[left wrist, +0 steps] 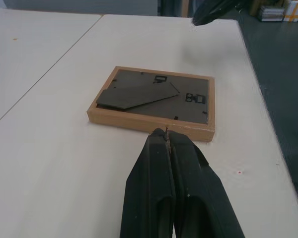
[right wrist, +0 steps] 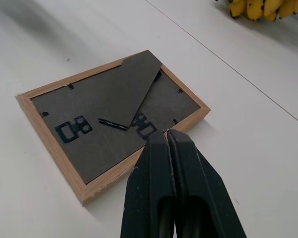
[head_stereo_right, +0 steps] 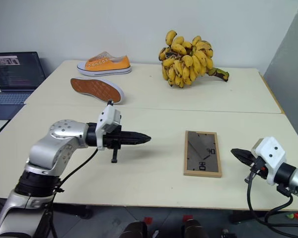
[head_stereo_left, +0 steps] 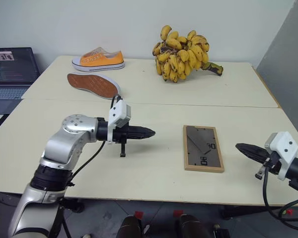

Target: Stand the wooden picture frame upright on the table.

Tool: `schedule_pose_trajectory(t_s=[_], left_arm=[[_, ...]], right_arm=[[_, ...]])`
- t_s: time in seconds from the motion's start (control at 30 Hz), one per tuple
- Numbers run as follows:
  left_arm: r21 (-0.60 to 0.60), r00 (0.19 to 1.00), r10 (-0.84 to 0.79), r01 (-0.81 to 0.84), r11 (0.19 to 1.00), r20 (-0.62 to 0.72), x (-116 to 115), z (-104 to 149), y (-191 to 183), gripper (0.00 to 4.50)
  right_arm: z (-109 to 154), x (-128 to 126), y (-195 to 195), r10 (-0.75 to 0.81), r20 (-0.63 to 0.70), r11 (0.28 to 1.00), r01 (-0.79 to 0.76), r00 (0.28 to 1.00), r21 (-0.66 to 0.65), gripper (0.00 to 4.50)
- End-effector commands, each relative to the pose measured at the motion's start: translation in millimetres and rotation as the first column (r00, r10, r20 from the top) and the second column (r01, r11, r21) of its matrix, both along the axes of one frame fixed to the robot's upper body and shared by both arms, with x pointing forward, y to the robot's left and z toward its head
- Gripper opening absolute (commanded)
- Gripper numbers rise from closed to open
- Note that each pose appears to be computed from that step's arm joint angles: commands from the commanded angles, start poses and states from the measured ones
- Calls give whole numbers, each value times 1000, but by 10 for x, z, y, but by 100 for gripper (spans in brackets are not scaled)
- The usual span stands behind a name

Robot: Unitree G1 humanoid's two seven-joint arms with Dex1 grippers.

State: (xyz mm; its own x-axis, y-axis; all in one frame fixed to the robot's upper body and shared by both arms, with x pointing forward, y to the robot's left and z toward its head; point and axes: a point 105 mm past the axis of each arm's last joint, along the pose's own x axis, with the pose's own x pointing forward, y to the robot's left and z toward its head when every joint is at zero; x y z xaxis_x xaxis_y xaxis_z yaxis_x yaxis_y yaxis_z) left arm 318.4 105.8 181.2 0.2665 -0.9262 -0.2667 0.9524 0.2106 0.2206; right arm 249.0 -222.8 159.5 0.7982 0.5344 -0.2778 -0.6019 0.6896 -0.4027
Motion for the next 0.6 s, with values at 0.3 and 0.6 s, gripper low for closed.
schedule_pose_trajectory(t_s=[0.3, 0.6], left_arm=[[138, 998, 43, -50, 989, 53, 433, -450, -618, 0], [196, 998, -21, 10, 981, 52, 414, -591, -909, 0]], right_arm=[[-162, 407, -182, -276, 149, 955, 289, 949, -67, 5], [-341, 636, -179, -343, 141, 934, 353, 929, -48, 5]])
